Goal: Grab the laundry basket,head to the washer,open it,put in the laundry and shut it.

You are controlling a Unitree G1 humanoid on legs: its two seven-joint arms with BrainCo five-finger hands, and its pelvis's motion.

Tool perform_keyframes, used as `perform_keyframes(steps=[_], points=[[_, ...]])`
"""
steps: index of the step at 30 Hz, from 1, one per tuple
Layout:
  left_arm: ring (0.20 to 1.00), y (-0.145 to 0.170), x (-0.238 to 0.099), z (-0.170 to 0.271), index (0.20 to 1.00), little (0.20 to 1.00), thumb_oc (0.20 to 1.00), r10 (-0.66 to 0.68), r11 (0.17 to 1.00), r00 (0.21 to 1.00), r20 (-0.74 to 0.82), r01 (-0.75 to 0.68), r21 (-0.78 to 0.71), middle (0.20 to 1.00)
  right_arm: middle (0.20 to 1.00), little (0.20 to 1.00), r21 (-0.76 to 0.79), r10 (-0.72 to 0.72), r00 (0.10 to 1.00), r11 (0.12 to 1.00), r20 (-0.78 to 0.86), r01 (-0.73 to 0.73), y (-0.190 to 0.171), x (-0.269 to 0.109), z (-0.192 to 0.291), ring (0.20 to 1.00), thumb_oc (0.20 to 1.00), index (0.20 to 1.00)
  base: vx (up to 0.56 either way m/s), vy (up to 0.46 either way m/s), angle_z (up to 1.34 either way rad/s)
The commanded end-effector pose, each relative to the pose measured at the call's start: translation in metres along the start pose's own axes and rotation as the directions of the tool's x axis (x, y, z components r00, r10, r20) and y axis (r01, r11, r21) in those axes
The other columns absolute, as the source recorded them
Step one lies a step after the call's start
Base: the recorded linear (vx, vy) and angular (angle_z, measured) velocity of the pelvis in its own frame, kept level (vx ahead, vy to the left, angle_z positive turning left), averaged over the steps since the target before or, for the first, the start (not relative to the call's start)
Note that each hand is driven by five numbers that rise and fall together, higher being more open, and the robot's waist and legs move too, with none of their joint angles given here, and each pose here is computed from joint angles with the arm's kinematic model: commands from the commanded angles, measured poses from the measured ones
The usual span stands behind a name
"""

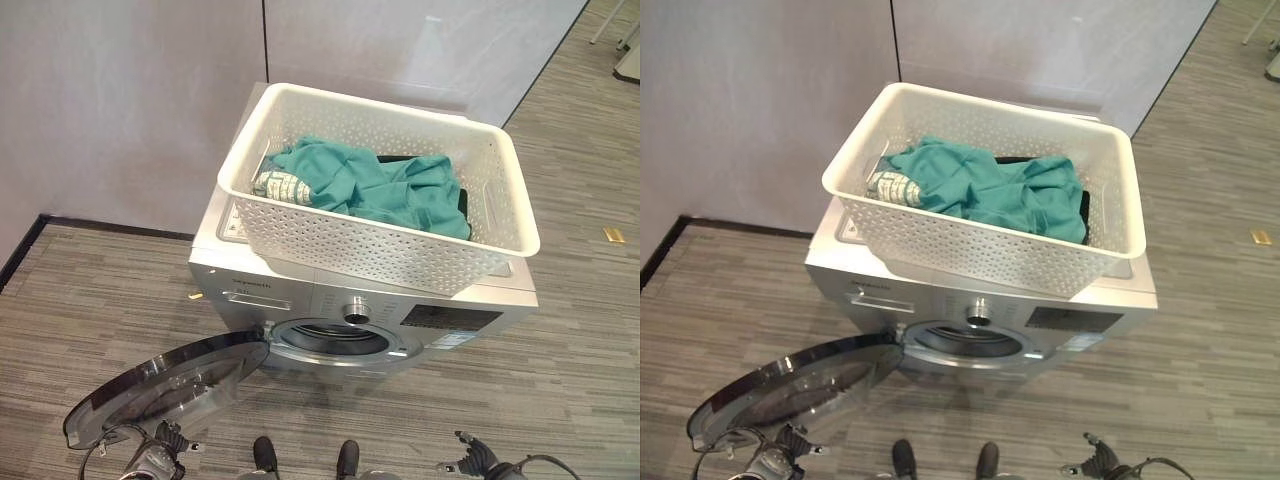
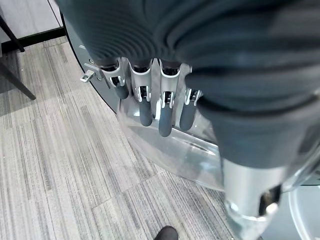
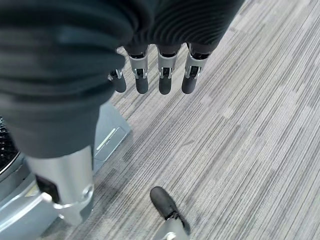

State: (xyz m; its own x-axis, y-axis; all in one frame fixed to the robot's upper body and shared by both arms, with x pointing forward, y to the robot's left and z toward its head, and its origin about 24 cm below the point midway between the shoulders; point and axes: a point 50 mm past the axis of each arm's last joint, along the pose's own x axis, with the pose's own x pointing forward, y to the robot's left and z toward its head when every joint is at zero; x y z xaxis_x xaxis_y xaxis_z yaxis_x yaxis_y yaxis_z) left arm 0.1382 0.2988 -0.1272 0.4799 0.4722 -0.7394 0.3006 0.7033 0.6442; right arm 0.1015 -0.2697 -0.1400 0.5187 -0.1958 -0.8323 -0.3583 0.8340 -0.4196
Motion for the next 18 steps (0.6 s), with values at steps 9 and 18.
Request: perform_keyframes(steps=[9,18], points=[[1.000,-0.034,-0.020,-0.061,1.000,1.000,1.000,-0.127,0.986,0.971,-0.203,0.101,-0.134,1.000,1.000,1.000,0.303,-0.157,0.985,0.937,-0.073,0.172,-0.029,-0.020,-0.038,1.000,1.000,1.000,0.01,-0.047,0.01],[1.000,-0.059,-0.032,-0.075,1.000,1.000,1.000,-0.217,0.964,0.947,-0.235,0.171,-0.204,1.000,1.000,1.000,0.280,-0.270,0.962,0.928,0.047,0.247,-0.076,-0.037,-0.030,1.000,1.000,1.000,0.00,-0.019,-0.04]])
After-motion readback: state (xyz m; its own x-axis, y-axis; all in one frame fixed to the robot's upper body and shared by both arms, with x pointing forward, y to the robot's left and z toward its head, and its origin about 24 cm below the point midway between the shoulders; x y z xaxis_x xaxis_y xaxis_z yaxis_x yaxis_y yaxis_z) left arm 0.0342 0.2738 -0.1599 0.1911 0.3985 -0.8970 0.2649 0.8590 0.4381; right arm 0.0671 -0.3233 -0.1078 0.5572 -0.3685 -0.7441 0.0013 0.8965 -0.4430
